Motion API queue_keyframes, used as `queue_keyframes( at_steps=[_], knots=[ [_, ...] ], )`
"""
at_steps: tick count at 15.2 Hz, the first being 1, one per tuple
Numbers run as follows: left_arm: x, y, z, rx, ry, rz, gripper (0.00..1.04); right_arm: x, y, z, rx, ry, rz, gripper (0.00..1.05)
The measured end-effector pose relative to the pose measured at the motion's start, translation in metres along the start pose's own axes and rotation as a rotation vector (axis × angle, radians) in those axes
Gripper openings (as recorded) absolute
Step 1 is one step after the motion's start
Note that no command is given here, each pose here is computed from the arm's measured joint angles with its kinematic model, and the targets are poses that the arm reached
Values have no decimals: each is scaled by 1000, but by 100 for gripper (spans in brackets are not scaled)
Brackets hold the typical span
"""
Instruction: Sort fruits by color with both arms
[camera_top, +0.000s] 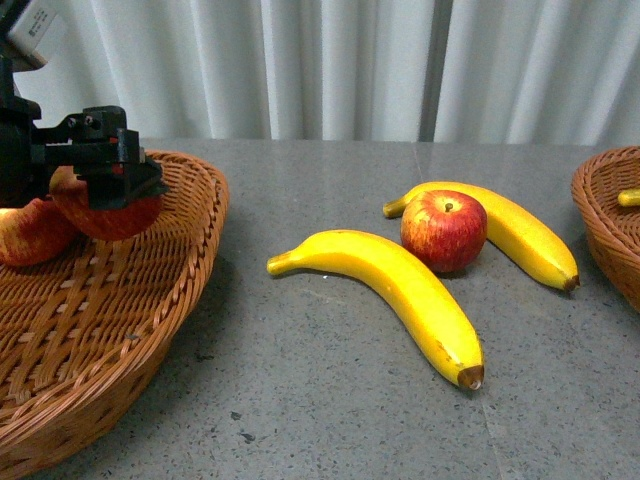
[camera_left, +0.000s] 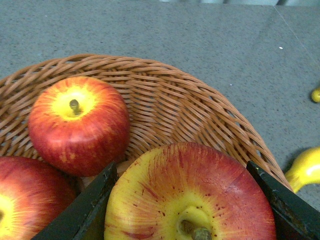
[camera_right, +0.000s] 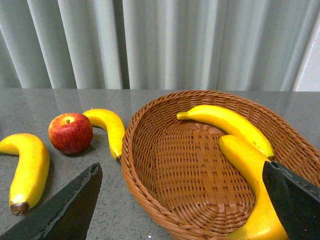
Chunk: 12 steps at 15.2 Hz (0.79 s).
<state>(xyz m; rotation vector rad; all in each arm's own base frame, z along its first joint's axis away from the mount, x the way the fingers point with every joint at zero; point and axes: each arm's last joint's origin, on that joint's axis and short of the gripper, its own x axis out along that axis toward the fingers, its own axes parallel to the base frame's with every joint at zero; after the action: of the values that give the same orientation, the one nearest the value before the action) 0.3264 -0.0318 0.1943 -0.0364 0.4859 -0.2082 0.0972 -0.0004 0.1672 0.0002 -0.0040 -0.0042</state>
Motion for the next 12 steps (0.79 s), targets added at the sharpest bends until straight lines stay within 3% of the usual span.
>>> queue_keyframes(
  at_steps=[1, 3, 4, 5, 8, 12],
  knots=[
    [0, -2, -1, 6, 5, -7, 69, 0, 0, 0, 0, 0, 0, 98],
    [0, -3, -1, 12, 8, -7, 96, 0, 0, 0, 0, 0, 0, 98],
    [-8, -18, 5, 59, -3, -58, 98, 0, 0, 0, 0, 0, 0, 98],
    [-24, -51, 27, 151, -89, -147, 98, 0, 0, 0, 0, 0, 0, 98],
    [-14, -84, 47, 255, -145, -230, 98, 0, 0, 0, 0, 0, 0, 98],
    [33, -132, 40, 405, -54, -378, 98, 0, 0, 0, 0, 0, 0, 98]
  ],
)
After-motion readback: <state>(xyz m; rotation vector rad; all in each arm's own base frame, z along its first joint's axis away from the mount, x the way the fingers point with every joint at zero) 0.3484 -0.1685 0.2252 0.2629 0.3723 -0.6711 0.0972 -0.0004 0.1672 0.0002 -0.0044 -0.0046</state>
